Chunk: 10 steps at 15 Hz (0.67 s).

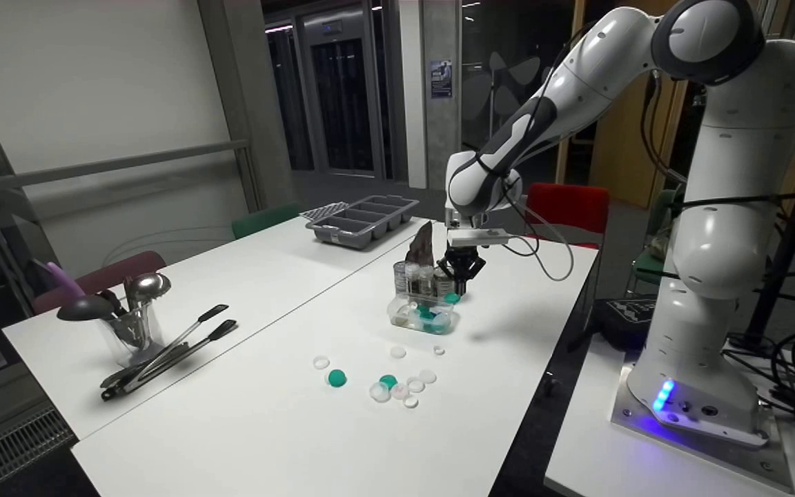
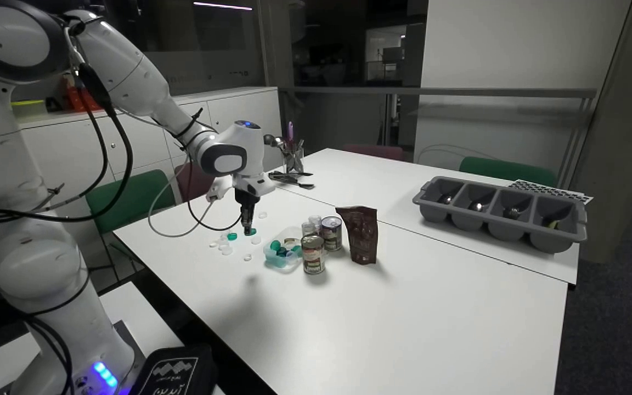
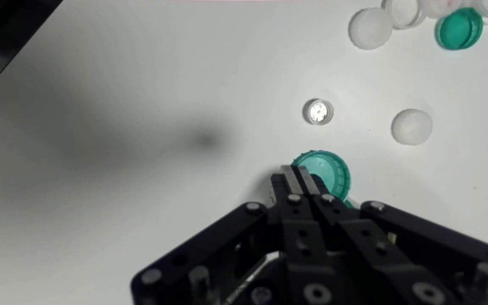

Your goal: Put one green cap in the bowl

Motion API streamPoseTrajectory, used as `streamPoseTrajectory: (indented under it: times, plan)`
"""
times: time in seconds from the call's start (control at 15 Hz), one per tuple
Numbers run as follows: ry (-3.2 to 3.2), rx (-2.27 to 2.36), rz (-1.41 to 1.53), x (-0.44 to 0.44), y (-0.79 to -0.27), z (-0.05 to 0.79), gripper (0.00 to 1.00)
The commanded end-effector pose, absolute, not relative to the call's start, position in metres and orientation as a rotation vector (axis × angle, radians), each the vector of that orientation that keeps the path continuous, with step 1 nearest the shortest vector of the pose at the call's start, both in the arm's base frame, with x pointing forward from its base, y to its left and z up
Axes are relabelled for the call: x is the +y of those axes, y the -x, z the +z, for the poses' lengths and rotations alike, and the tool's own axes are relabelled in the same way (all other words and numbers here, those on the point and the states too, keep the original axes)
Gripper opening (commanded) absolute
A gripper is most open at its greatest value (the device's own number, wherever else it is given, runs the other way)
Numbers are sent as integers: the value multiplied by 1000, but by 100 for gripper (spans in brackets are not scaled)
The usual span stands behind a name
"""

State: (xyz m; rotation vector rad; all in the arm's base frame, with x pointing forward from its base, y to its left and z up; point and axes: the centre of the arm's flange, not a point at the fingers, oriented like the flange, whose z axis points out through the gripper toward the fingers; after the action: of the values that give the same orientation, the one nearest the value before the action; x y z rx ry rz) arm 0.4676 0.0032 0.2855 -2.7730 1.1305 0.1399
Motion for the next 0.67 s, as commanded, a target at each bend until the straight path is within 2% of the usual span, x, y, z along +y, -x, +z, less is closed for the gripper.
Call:
streamPoseTrajectory:
  times: [0.0,0.6]
  plan:
    - [2707,1219,79,-17,-456,305,0]
    - [2699,1213,99,-41,-509,334,0]
